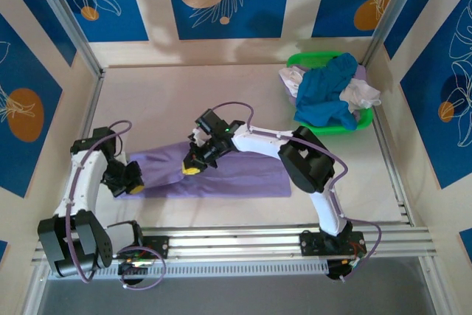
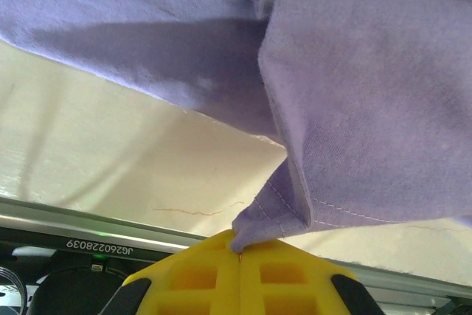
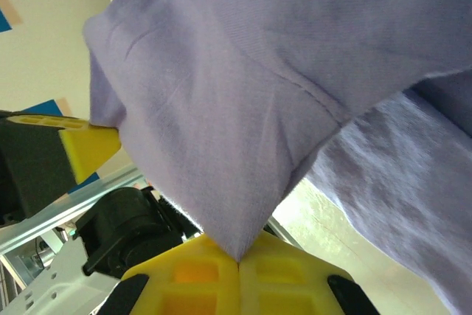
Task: Fold and stack the t-shirts
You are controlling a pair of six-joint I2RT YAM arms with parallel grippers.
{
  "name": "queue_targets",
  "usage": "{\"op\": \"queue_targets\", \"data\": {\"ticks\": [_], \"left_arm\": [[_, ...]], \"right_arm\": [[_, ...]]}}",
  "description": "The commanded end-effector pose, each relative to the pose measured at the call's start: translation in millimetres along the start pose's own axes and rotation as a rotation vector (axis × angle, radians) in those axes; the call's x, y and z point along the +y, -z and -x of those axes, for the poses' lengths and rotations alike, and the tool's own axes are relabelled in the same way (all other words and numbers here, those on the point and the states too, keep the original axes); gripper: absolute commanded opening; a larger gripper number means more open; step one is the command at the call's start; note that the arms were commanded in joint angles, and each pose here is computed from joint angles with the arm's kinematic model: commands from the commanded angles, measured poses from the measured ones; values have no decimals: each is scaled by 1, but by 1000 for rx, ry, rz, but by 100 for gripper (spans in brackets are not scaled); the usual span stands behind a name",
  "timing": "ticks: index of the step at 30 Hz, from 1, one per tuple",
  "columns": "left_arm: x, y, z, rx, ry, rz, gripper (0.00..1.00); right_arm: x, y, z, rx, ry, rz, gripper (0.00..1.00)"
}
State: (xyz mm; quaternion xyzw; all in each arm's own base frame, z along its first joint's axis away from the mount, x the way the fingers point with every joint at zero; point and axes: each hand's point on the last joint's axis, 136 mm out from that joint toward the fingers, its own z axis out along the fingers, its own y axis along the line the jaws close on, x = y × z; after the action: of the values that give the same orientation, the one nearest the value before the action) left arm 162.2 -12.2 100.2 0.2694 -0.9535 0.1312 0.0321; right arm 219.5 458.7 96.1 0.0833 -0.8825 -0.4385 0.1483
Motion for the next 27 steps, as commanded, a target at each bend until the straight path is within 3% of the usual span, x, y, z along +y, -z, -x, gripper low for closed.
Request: {"op": "queue_targets", "data": {"ticks": [1, 2, 4, 7, 12, 17, 27], "left_arm": [[3, -2, -14, 57, 39, -8, 10], [2, -1, -13, 58, 39, -11, 20], [1, 4, -4, 24, 31, -1, 37], [-6, 21, 22, -51, 25, -10, 45], [-7, 31, 71, -76, 50, -17, 45], [16, 16, 114, -100, 97, 12, 36], [24, -9, 159, -71, 95, 3, 31]], "right_arm": [[-7, 9, -15, 40, -8, -31, 0], [-9, 9, -16, 46, -10, -40, 2], [-12, 9, -15, 52, -13, -50, 17], [-12, 13, -14, 45, 1, -59, 27], [-8, 29, -16, 9, 30, -81, 37], [-5, 52, -15, -46, 56, -91, 40], [-32, 65, -8, -83, -4, -42, 41]]}}
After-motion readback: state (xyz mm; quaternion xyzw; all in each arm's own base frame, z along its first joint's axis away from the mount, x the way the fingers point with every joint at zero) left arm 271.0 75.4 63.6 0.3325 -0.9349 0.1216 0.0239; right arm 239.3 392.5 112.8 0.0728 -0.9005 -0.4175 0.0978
